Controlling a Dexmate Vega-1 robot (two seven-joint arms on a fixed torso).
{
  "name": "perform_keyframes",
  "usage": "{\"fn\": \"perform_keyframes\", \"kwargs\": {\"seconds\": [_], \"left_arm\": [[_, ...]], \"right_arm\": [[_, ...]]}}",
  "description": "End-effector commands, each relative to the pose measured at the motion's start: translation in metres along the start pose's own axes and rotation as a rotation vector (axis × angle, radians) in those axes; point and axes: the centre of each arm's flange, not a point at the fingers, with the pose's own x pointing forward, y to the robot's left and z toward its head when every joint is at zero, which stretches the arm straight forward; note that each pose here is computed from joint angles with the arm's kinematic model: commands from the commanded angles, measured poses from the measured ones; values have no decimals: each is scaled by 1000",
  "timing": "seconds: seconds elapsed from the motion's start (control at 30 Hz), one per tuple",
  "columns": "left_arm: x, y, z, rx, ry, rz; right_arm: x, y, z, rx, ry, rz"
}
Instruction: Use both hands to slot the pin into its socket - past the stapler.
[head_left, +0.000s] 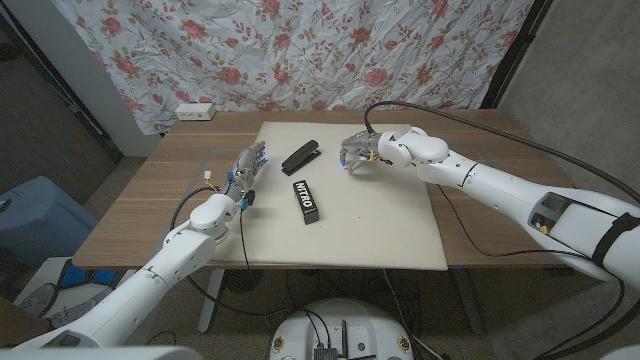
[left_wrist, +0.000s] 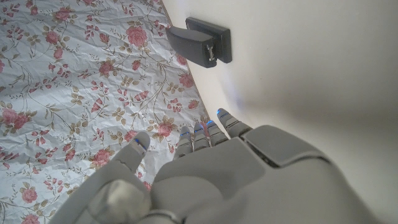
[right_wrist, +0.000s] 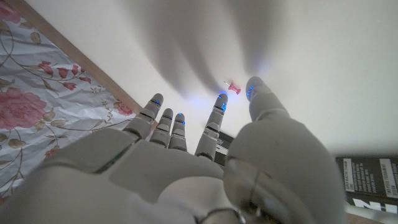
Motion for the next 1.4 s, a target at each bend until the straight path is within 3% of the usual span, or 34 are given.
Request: {"fn": "perform_keyframes", "kwargs": {"seconds": [0.03, 0.8, 1.4], "left_arm": [[-2, -1, -1, -3, -2, -1], [-1, 0, -3, -8, 2, -3], [4, -2, -2, -3, 11, -8]], "right_arm": [[1, 6, -2, -7, 15, -38], [4, 13, 1, -22, 0, -113], [7, 28, -2, -25, 8, -156]]}}
